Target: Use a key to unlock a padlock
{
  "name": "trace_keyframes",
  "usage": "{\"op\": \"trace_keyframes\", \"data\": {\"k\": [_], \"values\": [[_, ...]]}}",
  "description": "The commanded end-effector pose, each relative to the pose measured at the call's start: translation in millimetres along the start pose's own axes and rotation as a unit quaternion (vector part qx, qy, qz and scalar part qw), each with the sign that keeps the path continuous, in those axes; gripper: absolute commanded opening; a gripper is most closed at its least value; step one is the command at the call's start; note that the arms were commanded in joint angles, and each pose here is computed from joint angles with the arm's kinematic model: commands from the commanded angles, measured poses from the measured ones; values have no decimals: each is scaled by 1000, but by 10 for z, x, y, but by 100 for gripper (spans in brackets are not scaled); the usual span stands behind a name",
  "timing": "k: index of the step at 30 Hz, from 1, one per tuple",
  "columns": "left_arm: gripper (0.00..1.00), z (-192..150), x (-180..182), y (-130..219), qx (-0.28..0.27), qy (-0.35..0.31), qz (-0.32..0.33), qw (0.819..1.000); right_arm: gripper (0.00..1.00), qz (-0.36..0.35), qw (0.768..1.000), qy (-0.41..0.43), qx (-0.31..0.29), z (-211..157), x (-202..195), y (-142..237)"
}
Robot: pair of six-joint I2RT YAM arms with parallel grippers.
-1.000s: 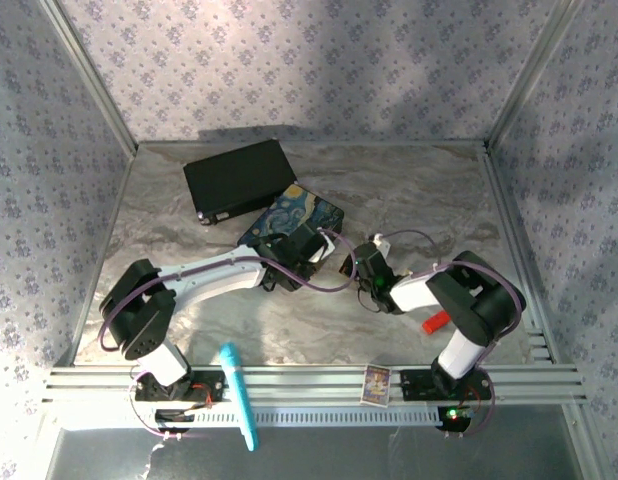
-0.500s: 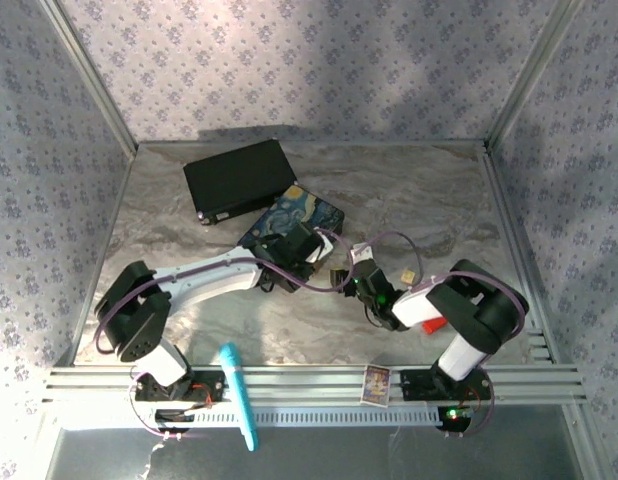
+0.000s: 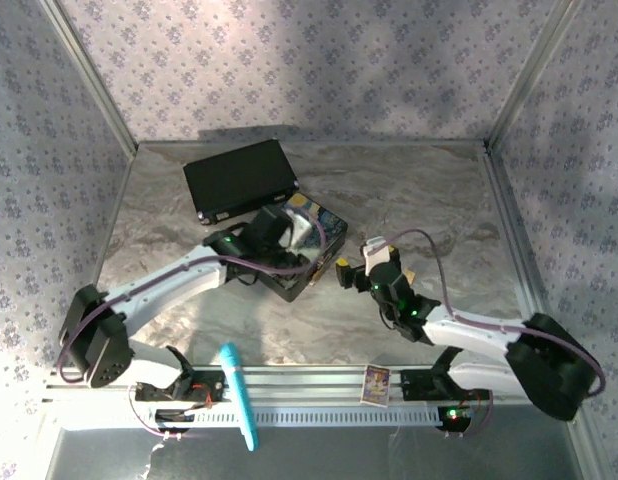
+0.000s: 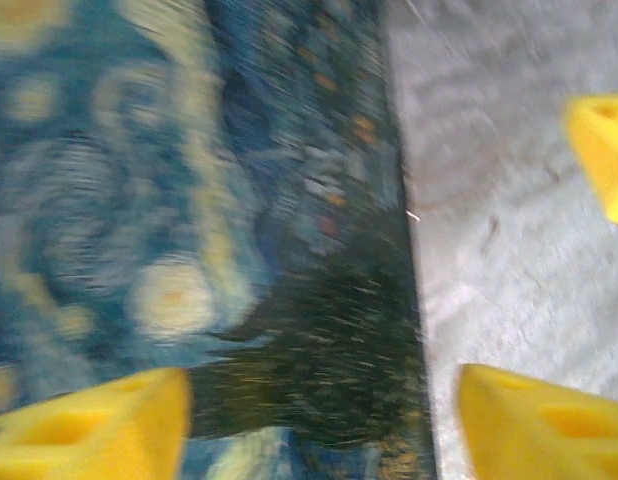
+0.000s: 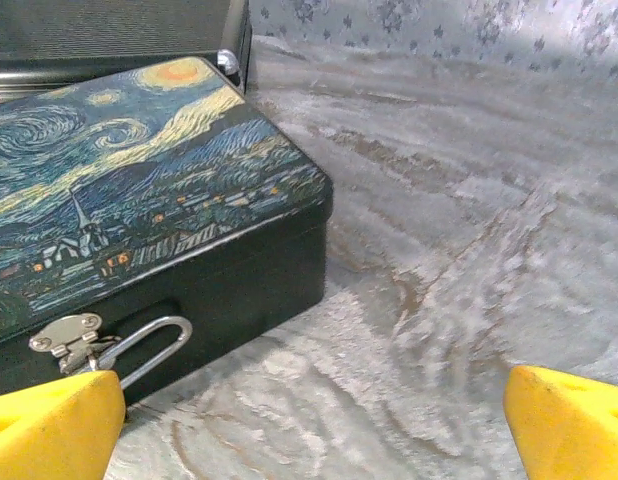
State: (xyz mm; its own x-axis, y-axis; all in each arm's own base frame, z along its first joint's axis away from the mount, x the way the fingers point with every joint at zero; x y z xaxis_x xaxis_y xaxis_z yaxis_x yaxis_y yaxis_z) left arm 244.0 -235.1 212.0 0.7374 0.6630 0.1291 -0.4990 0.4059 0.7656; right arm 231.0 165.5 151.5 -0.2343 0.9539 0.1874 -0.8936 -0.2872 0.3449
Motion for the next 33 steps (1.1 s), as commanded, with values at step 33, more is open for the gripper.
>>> {"op": "trace_keyframes", "data": {"k": [33], "values": [[78,13,722,-1069,37,135,-36,990,87,222,964,129,64,-434,490,-243]]}}
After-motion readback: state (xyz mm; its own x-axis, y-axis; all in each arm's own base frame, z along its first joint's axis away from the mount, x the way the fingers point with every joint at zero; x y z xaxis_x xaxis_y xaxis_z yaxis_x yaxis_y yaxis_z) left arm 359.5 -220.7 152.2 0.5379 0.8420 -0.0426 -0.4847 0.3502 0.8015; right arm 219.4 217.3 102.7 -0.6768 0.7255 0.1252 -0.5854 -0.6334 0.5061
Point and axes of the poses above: each hand's point on the last joint's axis, 136 mm out from that joint toward the fingers, its own y axis back along the fingers, its own x axis along the line the jaws close on, z = x × y, the point moved 6 cm from there along y, back along the fingers, and after that the axes turned 12 degrees about -y, right-handed, at the moved point
